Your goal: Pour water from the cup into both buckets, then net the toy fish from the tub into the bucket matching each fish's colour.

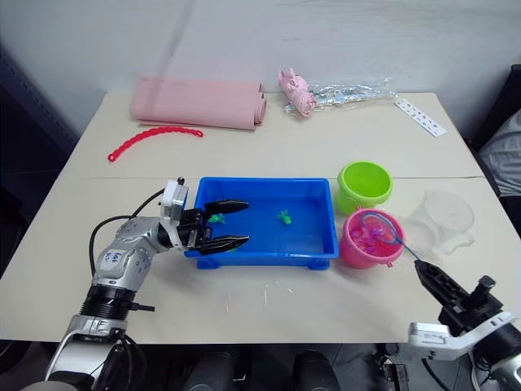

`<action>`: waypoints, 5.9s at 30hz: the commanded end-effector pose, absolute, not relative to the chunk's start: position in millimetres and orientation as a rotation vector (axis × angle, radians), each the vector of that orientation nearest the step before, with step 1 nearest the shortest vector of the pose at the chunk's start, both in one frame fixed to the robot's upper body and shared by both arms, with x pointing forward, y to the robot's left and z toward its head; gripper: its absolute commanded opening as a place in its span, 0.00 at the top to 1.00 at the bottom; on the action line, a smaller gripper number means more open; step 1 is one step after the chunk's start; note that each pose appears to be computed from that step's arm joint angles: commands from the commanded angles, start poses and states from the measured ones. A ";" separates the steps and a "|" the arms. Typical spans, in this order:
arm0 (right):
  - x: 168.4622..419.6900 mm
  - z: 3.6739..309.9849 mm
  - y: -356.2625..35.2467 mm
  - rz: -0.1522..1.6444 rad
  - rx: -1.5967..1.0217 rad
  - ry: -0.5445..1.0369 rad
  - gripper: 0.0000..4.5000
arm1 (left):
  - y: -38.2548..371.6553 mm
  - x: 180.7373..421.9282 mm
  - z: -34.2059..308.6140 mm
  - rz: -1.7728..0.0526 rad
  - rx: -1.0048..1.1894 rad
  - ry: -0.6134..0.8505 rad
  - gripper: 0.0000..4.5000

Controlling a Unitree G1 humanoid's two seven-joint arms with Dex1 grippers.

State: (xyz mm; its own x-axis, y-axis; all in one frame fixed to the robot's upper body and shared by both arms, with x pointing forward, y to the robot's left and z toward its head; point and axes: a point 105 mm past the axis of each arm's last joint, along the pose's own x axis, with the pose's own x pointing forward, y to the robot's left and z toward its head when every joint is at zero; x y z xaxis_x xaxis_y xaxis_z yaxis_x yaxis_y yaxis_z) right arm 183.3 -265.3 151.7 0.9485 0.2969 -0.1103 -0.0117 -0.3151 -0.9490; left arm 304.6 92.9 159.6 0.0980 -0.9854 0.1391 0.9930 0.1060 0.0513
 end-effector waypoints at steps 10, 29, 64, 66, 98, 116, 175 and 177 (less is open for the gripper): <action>186.6 157.2 -260.4 0.294 -1.876 -0.250 1.00 | 95.2 299.8 170.8 -1.456 -0.032 -0.187 0.00; 193.3 161.4 -261.8 0.230 -1.830 -0.221 1.00 | 92.0 299.0 175.1 -1.429 -0.038 -0.204 0.00; 184.3 158.6 -278.4 0.196 -1.846 -0.148 1.00 | 92.9 300.5 172.8 -1.406 -0.054 -0.213 0.00; 183.8 160.3 -279.3 0.191 -1.855 -0.157 1.00 | 93.8 300.0 171.7 -1.405 -0.053 -0.210 0.00; 201.0 165.1 -271.1 0.349 -1.957 -0.253 1.00 | 95.3 303.1 171.5 -1.392 -0.048 -0.218 0.00; 189.0 174.0 -280.1 0.283 -1.951 -0.232 1.00 | 89.5 304.0 173.5 -1.409 -0.050 -0.230 0.00; 316.6 150.7 -156.6 0.768 -0.095 0.682 1.00 | 198.1 257.2 188.8 -1.137 0.240 -0.099 0.00; 321.0 155.8 -155.2 0.757 -0.117 0.598 1.00 | 196.8 257.7 189.0 -1.138 0.239 -0.100 0.00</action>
